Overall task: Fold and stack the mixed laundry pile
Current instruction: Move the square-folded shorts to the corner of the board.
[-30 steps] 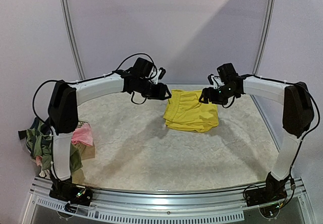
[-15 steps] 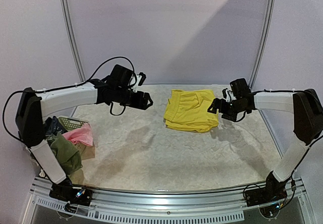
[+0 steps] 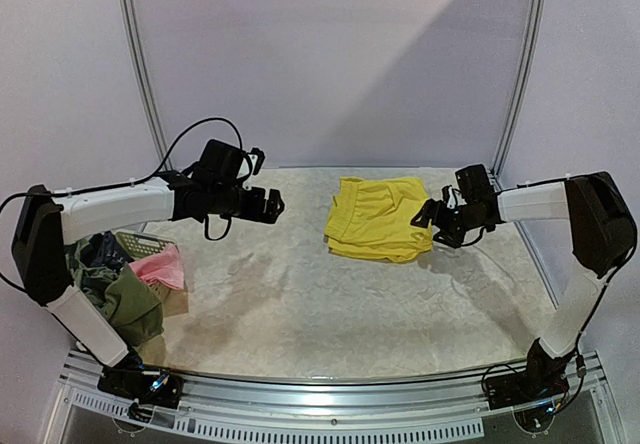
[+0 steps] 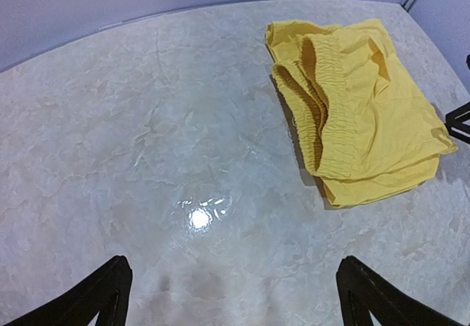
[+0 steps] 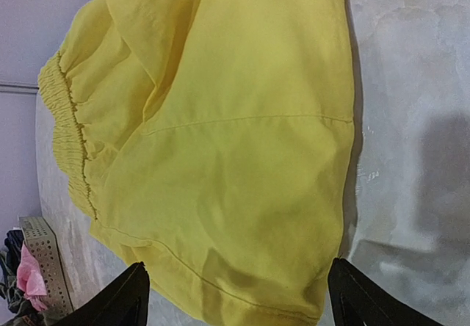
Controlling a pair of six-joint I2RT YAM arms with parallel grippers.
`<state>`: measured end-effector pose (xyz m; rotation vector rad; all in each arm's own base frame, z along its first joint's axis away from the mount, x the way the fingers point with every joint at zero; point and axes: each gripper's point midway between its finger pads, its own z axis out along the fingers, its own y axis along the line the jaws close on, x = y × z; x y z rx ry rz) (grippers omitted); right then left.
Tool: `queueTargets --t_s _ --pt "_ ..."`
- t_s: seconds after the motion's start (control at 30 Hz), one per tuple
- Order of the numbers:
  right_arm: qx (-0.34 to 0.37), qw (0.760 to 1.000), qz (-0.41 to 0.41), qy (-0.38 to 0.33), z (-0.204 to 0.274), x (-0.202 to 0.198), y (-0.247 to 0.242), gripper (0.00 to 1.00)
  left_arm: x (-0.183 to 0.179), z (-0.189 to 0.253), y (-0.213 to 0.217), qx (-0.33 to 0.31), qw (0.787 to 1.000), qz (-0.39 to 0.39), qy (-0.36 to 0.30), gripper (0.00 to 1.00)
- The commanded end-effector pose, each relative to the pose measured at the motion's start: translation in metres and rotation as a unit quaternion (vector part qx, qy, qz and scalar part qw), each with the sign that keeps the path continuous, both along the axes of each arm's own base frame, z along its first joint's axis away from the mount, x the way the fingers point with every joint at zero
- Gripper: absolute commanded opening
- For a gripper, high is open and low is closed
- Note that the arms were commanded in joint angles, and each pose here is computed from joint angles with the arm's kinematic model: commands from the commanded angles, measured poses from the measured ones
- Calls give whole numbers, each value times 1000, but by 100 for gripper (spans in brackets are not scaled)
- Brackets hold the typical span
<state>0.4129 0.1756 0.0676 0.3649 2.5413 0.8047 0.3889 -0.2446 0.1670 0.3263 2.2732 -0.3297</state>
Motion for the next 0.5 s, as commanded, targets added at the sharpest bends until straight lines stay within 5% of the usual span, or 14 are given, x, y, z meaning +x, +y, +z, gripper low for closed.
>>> queueTargets --t_s 0.0,0.17,0.47 --pt "-8 1000 -23 19 -14 1 -6 85 5 16 7 -14 999 16 -26 99" --pt "-8 999 -29 30 -26 -7 -9 80 5 15 7 -14 999 15 -26 98" --pt "28 998 -10 51 -41 -17 2 55 4 16 6 -16 999 12 -26 95"
